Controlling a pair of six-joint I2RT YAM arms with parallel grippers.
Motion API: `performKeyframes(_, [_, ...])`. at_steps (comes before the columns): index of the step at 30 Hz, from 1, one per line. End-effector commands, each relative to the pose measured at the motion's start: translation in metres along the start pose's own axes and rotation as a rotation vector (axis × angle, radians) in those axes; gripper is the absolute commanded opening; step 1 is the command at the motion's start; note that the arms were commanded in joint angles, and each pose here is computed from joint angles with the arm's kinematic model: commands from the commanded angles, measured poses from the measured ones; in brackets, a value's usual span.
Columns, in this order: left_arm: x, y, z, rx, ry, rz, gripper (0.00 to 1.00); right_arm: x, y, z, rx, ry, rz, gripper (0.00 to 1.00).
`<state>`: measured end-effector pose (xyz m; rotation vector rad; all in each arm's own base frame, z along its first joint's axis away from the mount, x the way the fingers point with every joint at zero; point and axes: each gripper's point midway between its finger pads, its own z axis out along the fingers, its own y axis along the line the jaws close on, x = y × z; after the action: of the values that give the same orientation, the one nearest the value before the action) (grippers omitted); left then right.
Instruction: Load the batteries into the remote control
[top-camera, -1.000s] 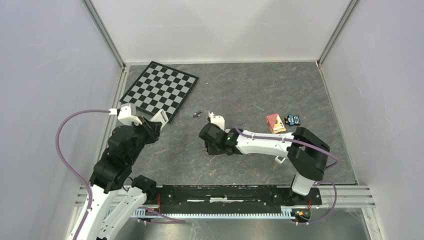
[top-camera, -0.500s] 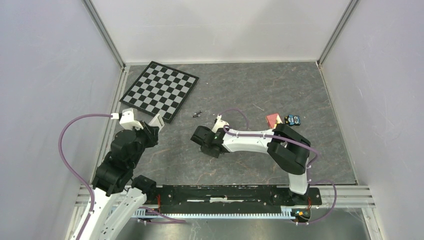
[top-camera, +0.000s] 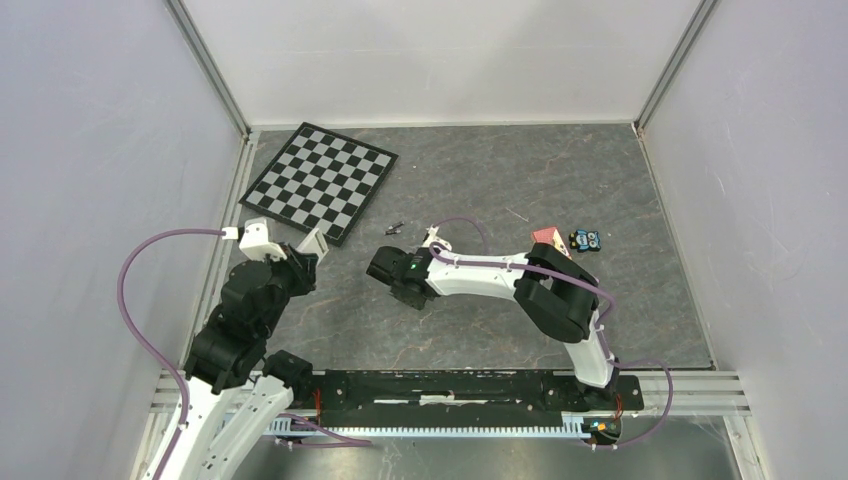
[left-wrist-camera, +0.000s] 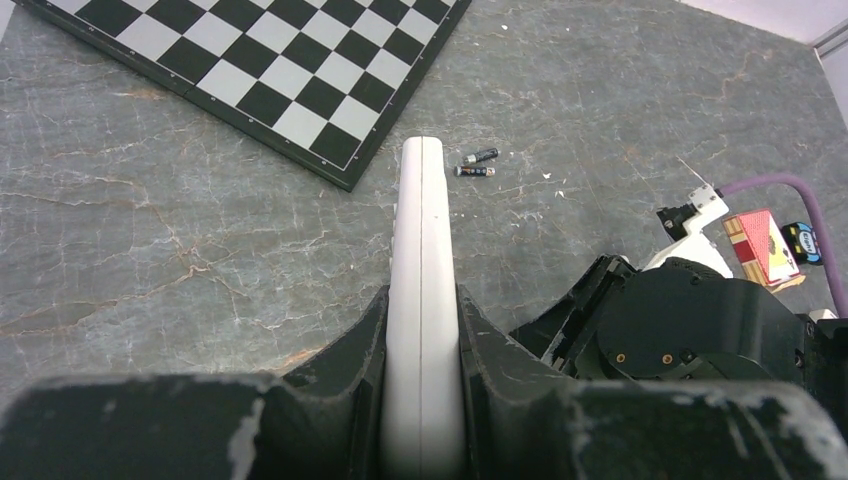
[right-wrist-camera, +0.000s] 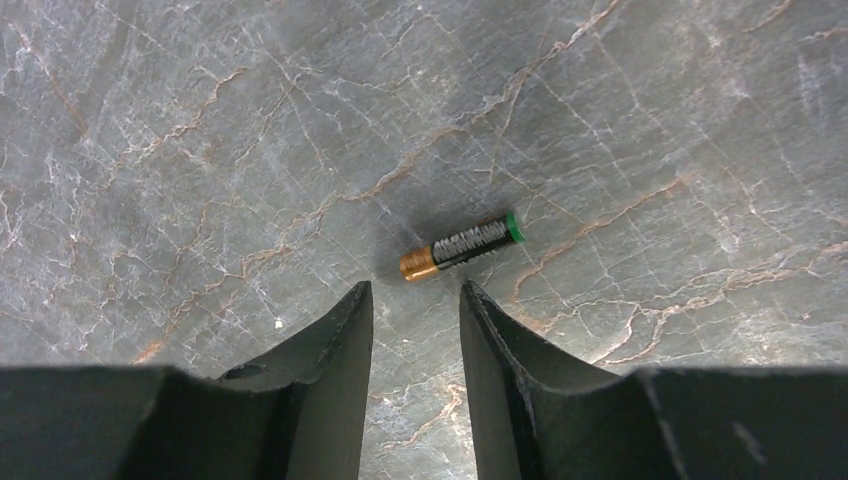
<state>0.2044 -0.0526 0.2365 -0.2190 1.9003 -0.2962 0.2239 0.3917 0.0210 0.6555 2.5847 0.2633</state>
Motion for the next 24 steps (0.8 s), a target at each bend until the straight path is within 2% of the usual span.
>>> performKeyframes(1, [-0.011,-0.001,0.001,0.008,-0.045,0.033,0.02,-0.001,-0.038,0.012,0.147,-0.025,0.012,0.42])
performKeyframes(6, [-0.009,-0.002,0.002,0.01,-0.039,0.034,0.02,-0.008,-0.052,0.018,0.188,-0.036,0.05,0.44])
performKeyframes(10, [-0.007,-0.002,0.003,0.012,-0.03,0.035,0.02,-0.025,-0.047,0.029,0.179,-0.048,0.075,0.52])
performKeyframes(13, [-0.006,-0.003,0.004,0.013,-0.02,0.039,0.02,-0.037,-0.048,0.032,0.197,-0.059,0.091,0.53])
performKeyframes(19, [-0.005,-0.003,0.007,0.01,-0.014,0.046,0.02,-0.037,-0.054,0.036,0.217,-0.029,0.113,0.49])
performKeyframes(24, [-0.004,-0.003,0.007,0.012,-0.01,0.045,0.02,-0.031,-0.05,0.044,0.205,-0.004,0.054,0.46])
